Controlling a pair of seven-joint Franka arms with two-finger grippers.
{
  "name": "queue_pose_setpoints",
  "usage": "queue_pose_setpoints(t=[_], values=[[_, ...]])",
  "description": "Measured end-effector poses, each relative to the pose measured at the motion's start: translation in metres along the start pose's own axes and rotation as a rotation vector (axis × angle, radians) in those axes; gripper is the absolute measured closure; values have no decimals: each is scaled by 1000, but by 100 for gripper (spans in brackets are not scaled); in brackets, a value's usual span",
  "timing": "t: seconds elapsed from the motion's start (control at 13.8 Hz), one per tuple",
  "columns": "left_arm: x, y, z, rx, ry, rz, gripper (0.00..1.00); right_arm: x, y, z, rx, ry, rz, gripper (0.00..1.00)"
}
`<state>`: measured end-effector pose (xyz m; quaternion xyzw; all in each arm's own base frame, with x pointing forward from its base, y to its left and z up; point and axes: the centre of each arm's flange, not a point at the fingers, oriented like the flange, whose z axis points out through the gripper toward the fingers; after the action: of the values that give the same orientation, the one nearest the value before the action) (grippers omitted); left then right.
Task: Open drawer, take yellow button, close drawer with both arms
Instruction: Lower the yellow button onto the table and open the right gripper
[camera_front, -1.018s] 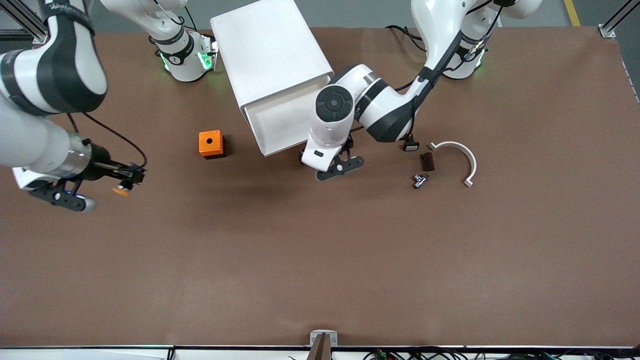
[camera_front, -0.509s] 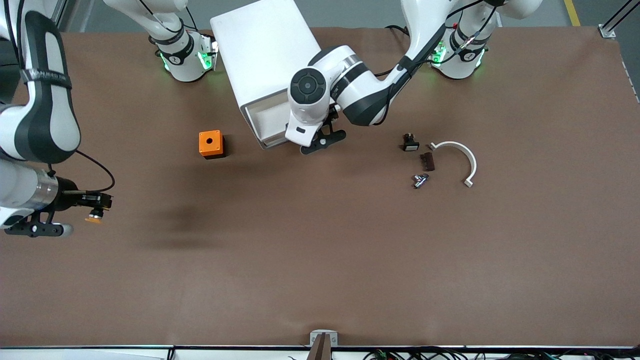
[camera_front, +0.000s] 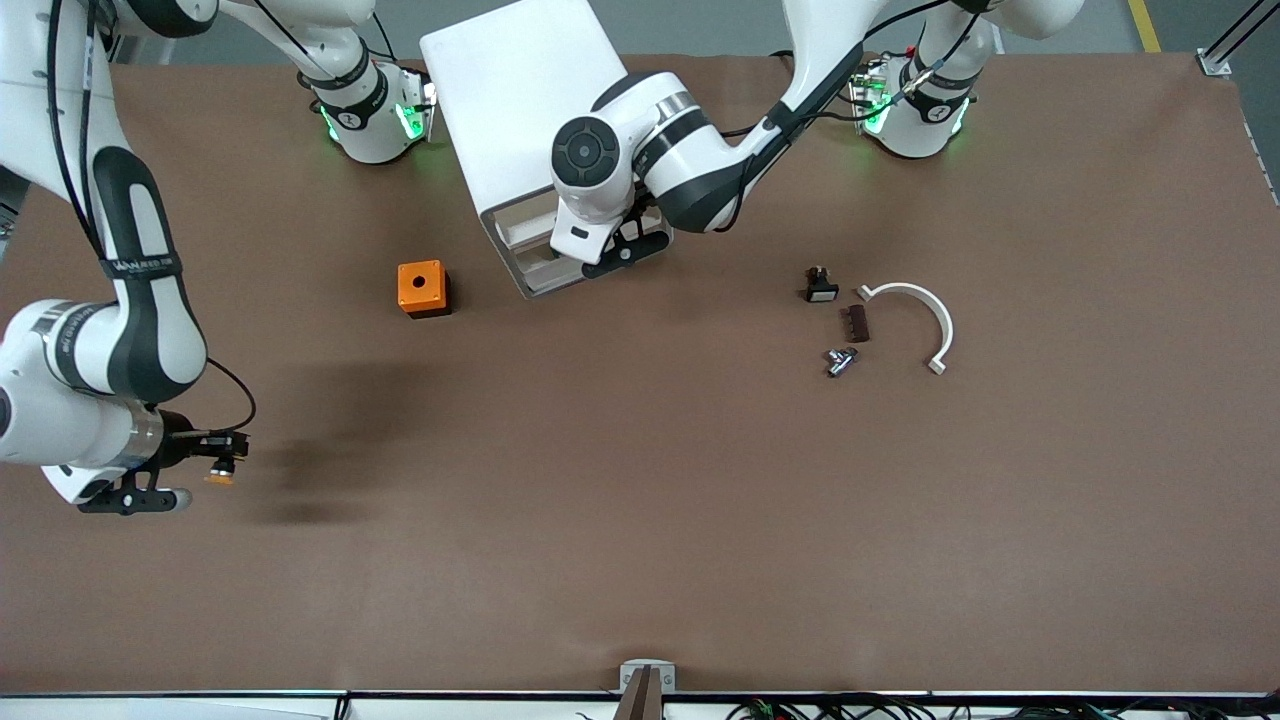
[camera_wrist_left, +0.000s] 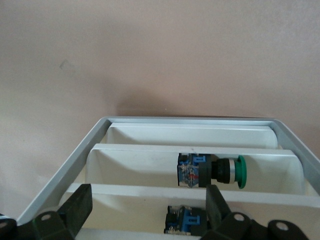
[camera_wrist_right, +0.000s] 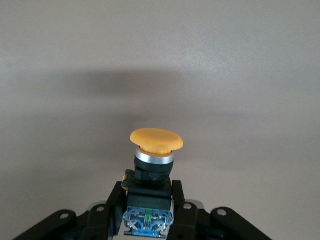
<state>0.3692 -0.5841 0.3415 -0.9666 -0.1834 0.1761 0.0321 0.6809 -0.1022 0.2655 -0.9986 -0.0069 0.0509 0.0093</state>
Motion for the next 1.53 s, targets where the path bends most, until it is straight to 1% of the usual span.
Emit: queue_pose_setpoints(t=[0.15, 0.58, 0.95, 1.09, 1.24, 1.31, 1.38, 1.45, 1.53], values=[[-1, 0, 2, 4, -1, 1, 0, 4, 2, 23, 0, 1, -3, 58], [-7, 4, 16, 24, -7, 3, 0, 8, 1, 57, 2, -3, -6, 58], [-18, 6, 21, 31, -6, 19, 0, 9, -2, 65, 5, -6, -9, 58], [-17, 6, 21, 31, -6, 22, 0, 10, -2, 64, 5, -2, -9, 43], [-9, 5, 17, 25, -5, 19, 0, 11, -2, 61, 4, 2, -9, 23], [6, 2, 10, 14, 1, 11, 0, 12, -2, 60, 4, 4, -11, 14], [29, -3, -1, 1, 17, -5, 0, 12, -2, 58, 3, 9, -21, 5], [59, -12, -16, -16, 41, -29, 0, 14, -1, 52, 2, 18, -43, 0], [90, -24, -33, -32, 74, -56, 0, 15, -1, 41, 0, 28, -61, 0]])
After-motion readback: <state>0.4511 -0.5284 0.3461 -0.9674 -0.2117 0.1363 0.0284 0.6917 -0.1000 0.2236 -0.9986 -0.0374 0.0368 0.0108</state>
